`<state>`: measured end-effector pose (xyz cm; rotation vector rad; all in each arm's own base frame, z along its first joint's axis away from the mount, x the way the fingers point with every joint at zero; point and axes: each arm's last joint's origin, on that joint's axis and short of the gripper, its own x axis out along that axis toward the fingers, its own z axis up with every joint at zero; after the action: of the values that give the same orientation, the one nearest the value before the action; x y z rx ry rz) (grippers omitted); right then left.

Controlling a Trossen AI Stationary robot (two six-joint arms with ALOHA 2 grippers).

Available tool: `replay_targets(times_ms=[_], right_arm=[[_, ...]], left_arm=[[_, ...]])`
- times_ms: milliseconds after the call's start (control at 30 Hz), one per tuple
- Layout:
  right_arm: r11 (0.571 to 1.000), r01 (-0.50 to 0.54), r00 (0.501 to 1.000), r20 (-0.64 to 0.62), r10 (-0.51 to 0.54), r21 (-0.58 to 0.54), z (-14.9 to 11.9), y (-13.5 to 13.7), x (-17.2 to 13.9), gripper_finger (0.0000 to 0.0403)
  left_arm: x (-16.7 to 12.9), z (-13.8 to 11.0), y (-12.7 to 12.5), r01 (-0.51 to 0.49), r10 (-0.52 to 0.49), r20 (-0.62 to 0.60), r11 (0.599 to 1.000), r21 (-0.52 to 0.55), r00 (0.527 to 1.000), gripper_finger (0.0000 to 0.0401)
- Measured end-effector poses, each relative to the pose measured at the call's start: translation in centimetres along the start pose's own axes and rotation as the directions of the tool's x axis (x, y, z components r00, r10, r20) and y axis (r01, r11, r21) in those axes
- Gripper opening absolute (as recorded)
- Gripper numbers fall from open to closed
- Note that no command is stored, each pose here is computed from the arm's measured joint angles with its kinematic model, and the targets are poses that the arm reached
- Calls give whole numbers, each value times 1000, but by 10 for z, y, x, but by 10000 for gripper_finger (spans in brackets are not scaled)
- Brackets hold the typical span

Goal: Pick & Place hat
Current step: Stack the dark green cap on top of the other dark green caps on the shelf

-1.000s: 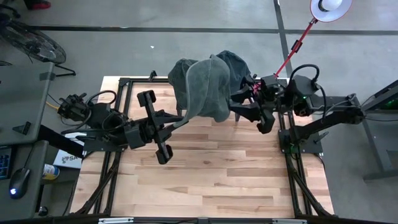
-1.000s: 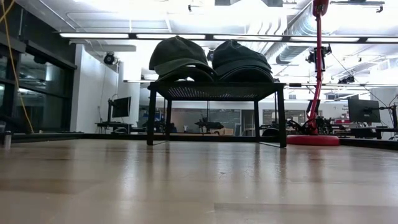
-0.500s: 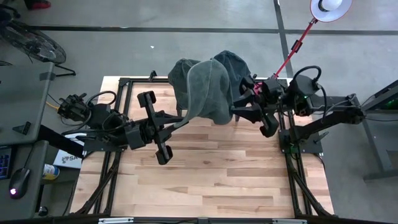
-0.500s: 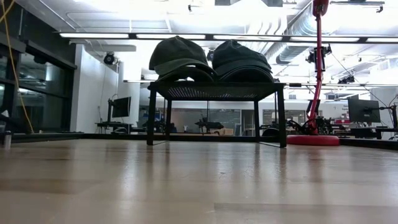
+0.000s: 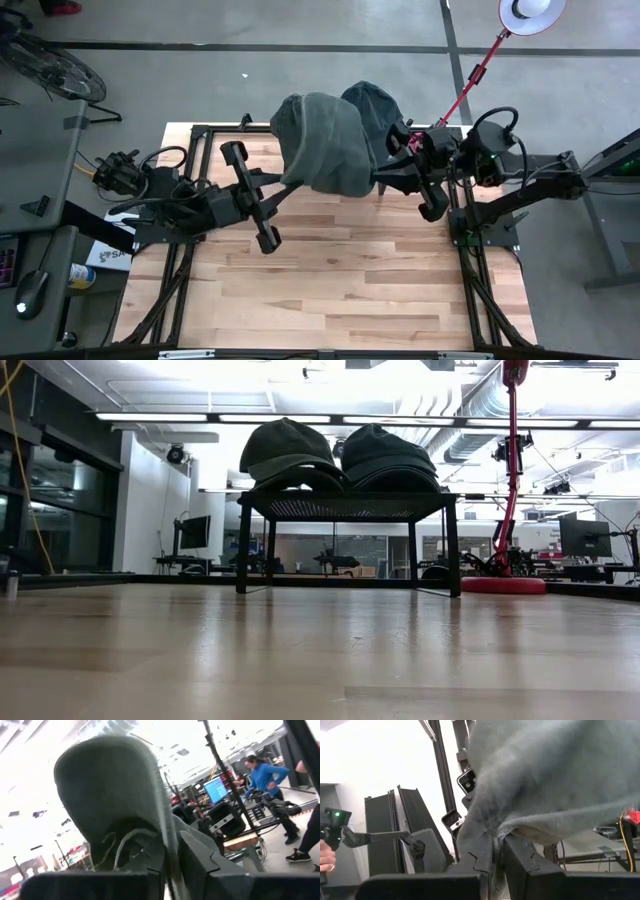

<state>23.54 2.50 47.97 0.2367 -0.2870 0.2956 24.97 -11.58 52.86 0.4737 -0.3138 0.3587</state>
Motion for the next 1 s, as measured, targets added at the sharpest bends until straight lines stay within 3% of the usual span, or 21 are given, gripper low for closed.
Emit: replay_targets(times_ms=[200,333,533,667,800,1000], right_arm=[[998,44,998,-46,-45,-37,20,1,-6,17],[991,94,989,-105,-105,-99,40,4,-13,17],[971,162,954,-223,-199,-174,63,4,-25,17],[961,187,924,-296,-243,-204,69,0,-27,17],[972,137,899,-388,-203,-190,68,-2,-23,17],[986,81,811,-566,-150,-145,49,-8,-12,17]], left_arm=[[0,-4,-2,-15,16,-66,1000,10,998,72],[-10,-5,-4,-39,50,-185,997,65,981,87],[-31,-5,-8,-117,179,-379,977,181,908,94],[-39,-6,-11,-165,247,-441,963,216,863,94],[-41,-13,-16,-131,200,-450,975,181,870,94],[-24,-25,-11,-63,59,-403,998,4,913,95]])
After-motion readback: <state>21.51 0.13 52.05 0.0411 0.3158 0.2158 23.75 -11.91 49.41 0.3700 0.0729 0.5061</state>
